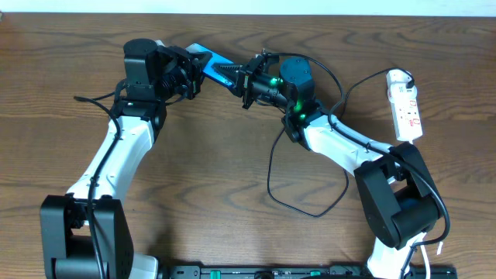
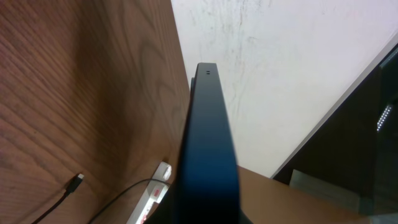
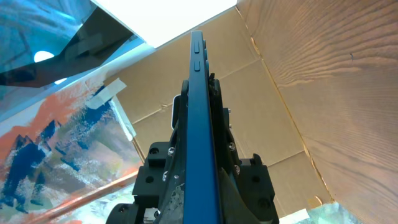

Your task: Plug charger to phone and switch on socket

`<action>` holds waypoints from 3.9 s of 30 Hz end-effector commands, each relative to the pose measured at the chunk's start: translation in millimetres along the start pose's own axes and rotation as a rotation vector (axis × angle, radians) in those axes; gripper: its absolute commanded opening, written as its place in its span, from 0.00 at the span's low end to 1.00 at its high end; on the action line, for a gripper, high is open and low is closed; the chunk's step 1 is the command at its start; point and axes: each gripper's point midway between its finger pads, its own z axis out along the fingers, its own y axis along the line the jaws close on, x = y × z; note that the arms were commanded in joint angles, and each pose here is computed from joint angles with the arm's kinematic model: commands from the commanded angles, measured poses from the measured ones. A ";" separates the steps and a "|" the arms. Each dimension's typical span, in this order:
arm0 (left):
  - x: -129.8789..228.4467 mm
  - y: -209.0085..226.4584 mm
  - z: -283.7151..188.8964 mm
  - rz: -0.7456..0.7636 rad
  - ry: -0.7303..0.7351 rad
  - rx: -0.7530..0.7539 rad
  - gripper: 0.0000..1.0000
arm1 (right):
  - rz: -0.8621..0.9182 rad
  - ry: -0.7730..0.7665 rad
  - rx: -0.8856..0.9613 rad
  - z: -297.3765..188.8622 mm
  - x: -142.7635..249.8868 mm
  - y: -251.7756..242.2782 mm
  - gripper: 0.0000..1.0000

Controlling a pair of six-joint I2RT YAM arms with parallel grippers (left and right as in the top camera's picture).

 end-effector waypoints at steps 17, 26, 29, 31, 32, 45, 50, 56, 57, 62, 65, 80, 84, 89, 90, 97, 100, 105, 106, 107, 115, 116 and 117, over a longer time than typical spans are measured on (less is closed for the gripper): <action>-3.6 -9.6 -7.0 0.024 -0.030 0.021 0.08 | -0.021 0.008 -0.030 1.0 5.9 13.3 0.43; -14.9 -9.8 -11.2 0.028 -0.059 0.023 0.07 | -0.025 0.007 -0.031 0.7 5.3 13.5 0.61; -23.9 -10.1 -15.2 0.024 -0.077 0.027 0.08 | -0.035 0.007 -0.031 0.7 5.4 13.5 0.66; -31.3 -10.2 -18.7 0.023 -0.093 0.029 0.07 | -0.052 0.007 -0.031 0.7 5.3 13.5 0.69; -35.2 -10.3 -20.5 0.029 -0.101 0.030 0.07 | -0.061 0.007 -0.030 0.7 5.4 13.4 0.71; -79.5 -13.5 -53.8 0.218 -0.132 0.060 0.07 | -0.562 0.001 -0.030 -10.8 -8.4 19.3 0.99; -82.1 -25.7 -64.5 0.332 -0.098 0.118 0.08 | -0.683 -0.037 -0.021 -20.2 -25.5 23.3 0.99; -86.1 -34.1 -74.0 0.408 -0.089 0.159 0.07 | -0.844 -0.050 0.005 -31.1 -40.9 23.4 0.99; -87.1 -34.0 -74.6 0.410 -0.091 0.158 0.07 | -0.844 -0.055 0.018 -32.5 -44.2 21.2 0.99; -88.0 -35.4 -75.3 0.418 -0.096 0.163 0.08 | -0.819 -0.110 0.140 -39.8 -68.4 -2.7 0.99; -88.0 -35.4 -75.3 0.418 -0.096 0.163 0.08 | -0.836 -0.139 0.202 -42.3 -78.2 -12.7 0.99; -87.9 -35.3 -75.2 0.417 -0.096 0.163 0.08 | -0.836 -0.514 0.899 -101.6 -132.0 -29.0 0.99; -87.9 -35.3 -75.2 0.417 -0.095 0.162 0.07 | -0.845 -0.496 0.929 -96.7 -122.2 -37.9 0.99; -87.9 -35.3 -75.2 0.417 -0.095 0.162 0.08 | -0.849 -0.442 0.929 -86.8 -108.4 -46.4 0.99; -87.9 -35.3 -75.2 0.417 -0.095 0.162 0.07 | -0.852 -0.436 0.934 -86.0 -106.6 -48.3 0.99; -87.8 -35.2 -75.2 0.417 -0.095 0.162 0.07 | -0.865 -0.467 0.958 -88.9 -109.1 -49.0 0.89; -87.8 -35.2 -75.2 0.417 -0.095 0.162 0.08 | -0.692 -0.592 1.009 -110.3 -114.8 -60.7 0.87; -87.8 -35.2 -75.2 0.417 -0.095 0.162 0.07 | -0.481 -0.690 1.046 -131.1 -111.7 -77.6 0.87; -87.8 -35.2 -75.2 0.417 -0.095 0.162 0.07 | -0.443 -0.705 1.047 -133.6 -110.7 -80.1 0.88; -87.8 -35.2 -75.2 0.417 -0.095 0.162 0.08 | -0.412 -0.719 1.046 -135.6 -109.7 -82.2 0.88; -87.7 -35.1 -75.2 0.416 -0.095 0.162 0.07 | -0.311 -0.817 1.104 -155.0 -109.3 -95.2 0.88; -87.7 -35.2 -75.2 0.417 -0.095 0.162 0.07 | -0.304 -0.825 1.117 -157.8 -109.7 -97.6 0.88; -87.7 -35.2 -75.2 0.417 -0.095 0.162 0.07 | -0.298 -0.828 1.129 -159.6 -110.3 -100.4 0.88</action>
